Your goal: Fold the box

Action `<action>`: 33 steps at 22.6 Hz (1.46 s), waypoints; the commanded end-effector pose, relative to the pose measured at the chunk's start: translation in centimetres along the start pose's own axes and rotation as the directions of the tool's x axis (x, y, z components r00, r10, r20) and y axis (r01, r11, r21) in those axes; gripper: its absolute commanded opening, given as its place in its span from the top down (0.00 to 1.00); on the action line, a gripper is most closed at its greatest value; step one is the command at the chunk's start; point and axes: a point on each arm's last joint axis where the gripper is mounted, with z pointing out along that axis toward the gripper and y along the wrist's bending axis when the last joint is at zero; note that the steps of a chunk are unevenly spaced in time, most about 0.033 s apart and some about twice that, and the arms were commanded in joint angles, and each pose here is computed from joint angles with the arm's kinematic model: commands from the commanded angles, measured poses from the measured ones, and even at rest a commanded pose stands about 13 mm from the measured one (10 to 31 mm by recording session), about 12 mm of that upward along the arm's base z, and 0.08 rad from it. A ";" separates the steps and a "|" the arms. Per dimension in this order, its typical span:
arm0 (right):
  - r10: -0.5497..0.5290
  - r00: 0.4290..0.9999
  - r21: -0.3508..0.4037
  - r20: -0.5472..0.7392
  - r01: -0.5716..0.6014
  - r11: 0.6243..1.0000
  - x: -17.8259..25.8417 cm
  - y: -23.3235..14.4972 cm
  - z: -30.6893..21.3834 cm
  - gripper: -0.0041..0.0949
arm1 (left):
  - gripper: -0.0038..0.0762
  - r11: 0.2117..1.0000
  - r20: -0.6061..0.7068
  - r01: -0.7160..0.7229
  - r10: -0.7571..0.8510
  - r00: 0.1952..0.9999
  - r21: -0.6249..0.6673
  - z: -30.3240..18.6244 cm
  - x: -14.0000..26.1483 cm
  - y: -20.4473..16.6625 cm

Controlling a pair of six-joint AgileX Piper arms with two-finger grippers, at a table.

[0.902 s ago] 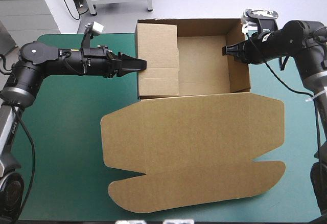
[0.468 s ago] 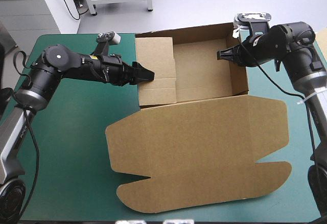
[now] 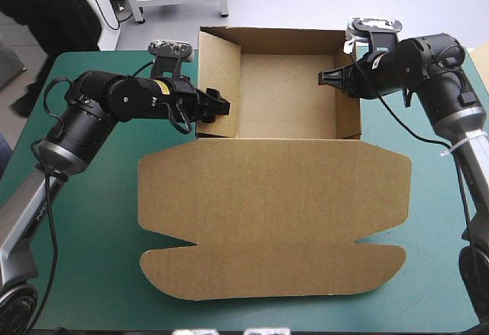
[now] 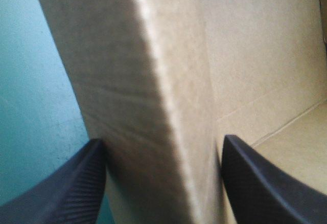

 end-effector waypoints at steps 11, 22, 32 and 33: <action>0.016 0.997 -0.076 0.082 -0.009 0.997 -0.6 1.1 -2.4 0.97 | 0.79 0.998 0.028 0.011 -0.013 1.000 0.054 -1.6 -0.8 -1.3; -0.093 0.990 -0.100 -0.107 0.083 0.992 1.1 3.1 0.6 0.97 | 0.96 0.998 -0.209 0.033 -0.022 0.978 0.049 1.5 0.9 -0.8; -0.105 0.952 -0.047 -0.288 0.095 0.994 2.1 2.4 7.3 0.97 | 0.96 0.998 -0.458 0.002 -0.028 0.888 -0.057 8.1 3.2 1.4; -0.106 0.948 -0.039 -0.299 0.098 0.994 2.2 2.3 7.9 0.97 | 0.96 0.999 -0.477 0.005 -0.030 0.879 -0.054 8.8 3.5 1.5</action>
